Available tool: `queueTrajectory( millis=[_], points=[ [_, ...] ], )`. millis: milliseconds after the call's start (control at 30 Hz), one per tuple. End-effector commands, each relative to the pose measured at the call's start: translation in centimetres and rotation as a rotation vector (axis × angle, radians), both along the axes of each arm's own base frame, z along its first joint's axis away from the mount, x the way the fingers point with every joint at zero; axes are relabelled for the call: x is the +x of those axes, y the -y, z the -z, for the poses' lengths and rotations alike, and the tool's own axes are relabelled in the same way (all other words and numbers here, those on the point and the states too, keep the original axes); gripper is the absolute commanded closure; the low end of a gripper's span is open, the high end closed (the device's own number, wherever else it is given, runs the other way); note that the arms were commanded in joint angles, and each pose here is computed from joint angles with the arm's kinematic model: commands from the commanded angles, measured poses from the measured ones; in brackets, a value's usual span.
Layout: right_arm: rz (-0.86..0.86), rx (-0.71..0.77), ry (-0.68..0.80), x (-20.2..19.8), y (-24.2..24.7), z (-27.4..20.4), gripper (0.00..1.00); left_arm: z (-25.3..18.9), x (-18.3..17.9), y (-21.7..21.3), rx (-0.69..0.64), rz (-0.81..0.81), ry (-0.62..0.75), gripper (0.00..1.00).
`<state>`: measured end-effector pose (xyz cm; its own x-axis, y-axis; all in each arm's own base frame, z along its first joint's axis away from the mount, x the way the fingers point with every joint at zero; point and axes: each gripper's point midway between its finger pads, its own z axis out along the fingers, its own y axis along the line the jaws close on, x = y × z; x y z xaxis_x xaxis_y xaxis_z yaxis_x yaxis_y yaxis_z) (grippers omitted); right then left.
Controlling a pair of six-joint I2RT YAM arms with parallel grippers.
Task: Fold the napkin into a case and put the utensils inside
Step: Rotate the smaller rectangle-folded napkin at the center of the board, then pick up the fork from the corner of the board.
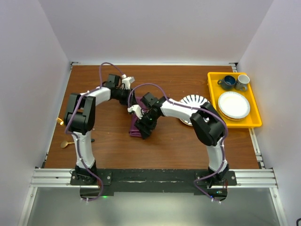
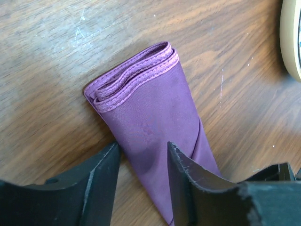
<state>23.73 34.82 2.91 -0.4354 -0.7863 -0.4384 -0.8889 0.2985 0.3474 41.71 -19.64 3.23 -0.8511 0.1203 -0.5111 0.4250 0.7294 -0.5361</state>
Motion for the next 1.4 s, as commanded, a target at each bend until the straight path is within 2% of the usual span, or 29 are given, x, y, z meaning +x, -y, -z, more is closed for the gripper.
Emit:
queueTrajectory(
  millis=[0,133,200,267,300,333,400,467,600,667,800,867,1133,1367],
  points=[
    [0.036,0.039,0.036,1.1,0.2,-3.4,0.29,-2.6,1.0,-1.0,0.01,0.003,0.056,0.49],
    [0.083,0.074,0.079,2.7,1.3,-7.2,0.1,-8.3,1.1,-4.4,0.06,-0.047,0.175,0.4],
    [0.123,0.097,0.111,4.3,1.9,-9.3,0.02,-9.8,0.4,-7.0,0.097,-0.098,0.167,0.38],
    [0.179,0.126,0.153,6.2,2.7,-11.3,0.02,-11.7,-0.4,-9.6,0.147,-0.172,0.196,0.33],
    [0.205,0.146,0.18,7.2,2.8,-12.5,0.02,-13.2,-1.2,-11.7,0.167,-0.227,0.211,0.27],
    [0.238,0.168,0.204,8.0,3.0,-13.7,0.02,-12.7,-1.9,-13.7,0.219,-0.29,0.191,0.21],
    [0.332,0.194,0.3,10.9,3.8,-15.6,0.02,-14.0,-3.1,-17.4,0.29,-0.442,0.203,0.2],
    [0.378,0.259,0.425,12.9,3.9,-18.6,0.02,-13.3,-4.7,-20.4,0.376,-0.589,0.144,0.19],
    [0.418,0.29,0.551,14.9,4.2,-20.8,0.02,-11.8,-8.9,-25.6,0.462,-0.862,0.007,0.23],
    [0.431,0.268,0.556,15.4,4.3,-20.8,0.02,-10.0,-11.1,-28.4,0.495,-0.994,-0.073,0.26],
    [0.409,0.263,0.526,15.6,4.4,-20.8,0.02,-6.5,-14.1,-31.3,0.511,-1.13,-0.219,0.33],
    [0.403,0.257,0.509,15.5,4.4,-20.8,0.02,-5.8,-14.6,-32.9,0.524,-1.19,-0.236,0.37],
    [0.392,0.254,0.44,14.6,4.4,-20.4,0.02,-2.1,-15.9,-37.2,0.569,-1.269,-0.316,0.47],
    [0.407,0.257,0.41,14.4,4.4,-20.2,0.02,-1.0,-14.7,-39.3,0.572,-1.264,-0.274,0.57]
  ],
)
